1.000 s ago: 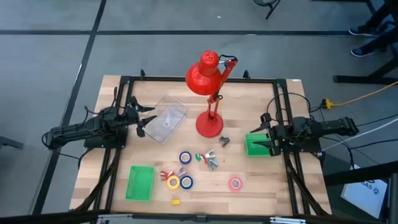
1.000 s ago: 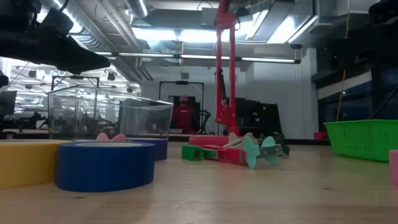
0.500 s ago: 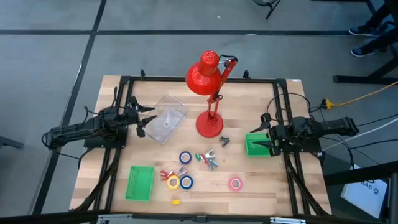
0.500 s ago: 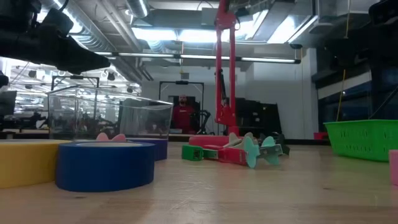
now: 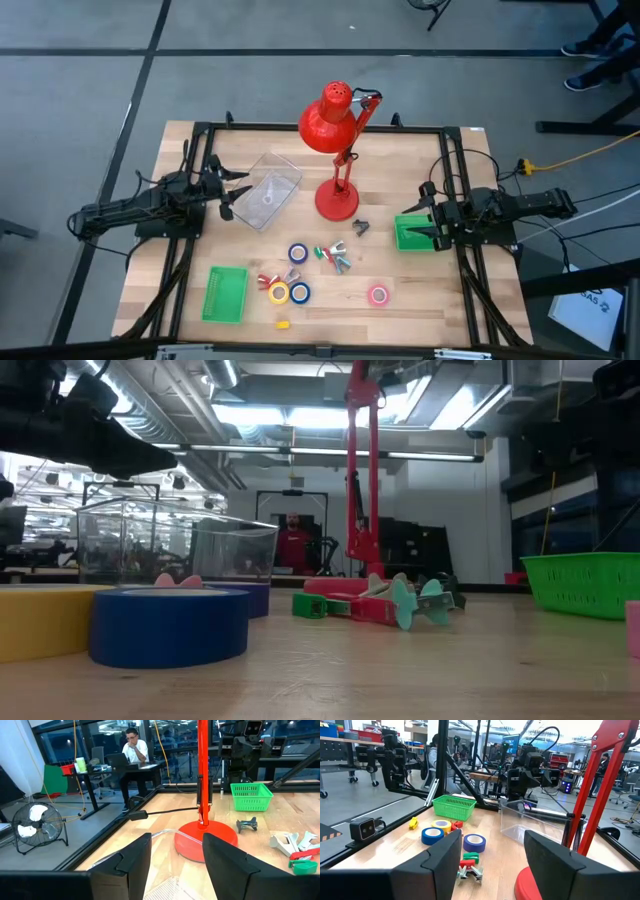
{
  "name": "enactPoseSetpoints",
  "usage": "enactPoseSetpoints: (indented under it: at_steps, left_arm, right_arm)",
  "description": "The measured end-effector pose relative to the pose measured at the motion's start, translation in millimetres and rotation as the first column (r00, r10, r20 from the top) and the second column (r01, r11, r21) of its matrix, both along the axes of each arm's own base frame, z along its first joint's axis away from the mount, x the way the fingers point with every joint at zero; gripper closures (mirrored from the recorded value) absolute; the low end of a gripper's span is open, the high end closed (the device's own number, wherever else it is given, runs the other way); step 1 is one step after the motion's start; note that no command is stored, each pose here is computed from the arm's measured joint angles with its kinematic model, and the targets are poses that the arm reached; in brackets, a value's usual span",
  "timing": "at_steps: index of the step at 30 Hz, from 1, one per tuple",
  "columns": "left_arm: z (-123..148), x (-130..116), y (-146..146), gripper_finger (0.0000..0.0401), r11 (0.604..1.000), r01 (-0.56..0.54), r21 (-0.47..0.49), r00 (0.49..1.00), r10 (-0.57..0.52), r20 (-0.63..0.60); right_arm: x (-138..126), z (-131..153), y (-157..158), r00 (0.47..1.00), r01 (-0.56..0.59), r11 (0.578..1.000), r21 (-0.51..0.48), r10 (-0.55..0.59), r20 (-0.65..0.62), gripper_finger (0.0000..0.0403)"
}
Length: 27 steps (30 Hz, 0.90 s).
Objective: Pick and place Stapler, Stapler remover, tape
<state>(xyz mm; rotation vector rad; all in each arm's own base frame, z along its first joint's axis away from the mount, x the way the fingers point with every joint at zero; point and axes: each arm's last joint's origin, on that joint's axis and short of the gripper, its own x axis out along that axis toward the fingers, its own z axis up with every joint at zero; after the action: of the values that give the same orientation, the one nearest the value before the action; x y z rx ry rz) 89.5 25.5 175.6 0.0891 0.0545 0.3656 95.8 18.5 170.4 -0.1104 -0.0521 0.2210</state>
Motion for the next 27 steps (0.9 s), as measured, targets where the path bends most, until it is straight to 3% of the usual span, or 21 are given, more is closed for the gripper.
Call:
enactPoseSetpoints:
  at_steps: [4,6,8,9,11,13,15,18,21,27]
  left_arm:
    - [0.0,0.0,0.0,0.0228,1.0,0.0,0.0,1.0,0.0,0.0]
    - [0.0,0.0,0.0,0.0228,1.0,0.0,0.0,1.0,0.0,0.0]
    - [0.0,0.0,0.0,0.0226,1.0,0.0,0.0,1.0,0.0,0.0]
    - [0.0,0.0,0.0,0.0226,1.0,0.0,0.0,1.0,0.0,0.0]
    - [-0.2,0.0,0.0,0.0226,1.0,0.0,0.0,1.0,0.0,-0.002]
    - [-0.2,0.0,0.0,0.0228,1.0,0.0,0.0,1.0,0.0,-0.002]
    - [-0.3,0.0,0.0,0.0228,1.0,0.0,-0.001,1.0,0.0,-0.002]
    - [-0.2,0.0,0.0,0.0226,1.0,0.0,0.0,1.0,0.0,-0.002]
    - [-0.2,0.0,0.0,0.0226,1.0,0.0,0.0,1.0,0.0,-0.002]
    - [-0.1,0.0,0.0,0.0226,1.0,0.0,0.0,1.0,0.0,-0.001]
  right_arm:
    - [0.0,0.0,0.0,1.0,0.001,1.0,0.0,-0.001,0.0,0.0185]
    - [0.3,0.3,-1.7,0.998,0.06,0.998,0.001,-0.06,0.003,0.0185]
    - [0.6,-1.2,-3.1,0.994,0.103,0.989,0.106,-0.1,-0.036,0.0185]
    - [0.7,-1.5,-2.5,0.995,0.088,0.974,0.211,-0.077,-0.063,0.0185]
    - [0.4,-0.9,-1.0,0.995,0.042,0.905,0.422,0.001,-0.102,0.0185]
    - [0.1,0.2,0.1,0.991,0.016,0.819,0.573,0.065,-0.121,0.0185]
    - [0.2,1.8,-1.0,0.992,0.043,0.76,0.649,0.046,-0.12,0.0185]
    - [0.7,-1.4,-3.0,0.987,0.122,0.711,0.692,-0.012,-0.162,0.0185]
    - [2.5,-3.6,-2.7,0.981,0.144,0.717,0.682,-0.014,-0.192,0.0185]
    - [8.8,-3.5,-1.5,0.947,0.228,0.786,0.575,-0.043,-0.318,0.0185]
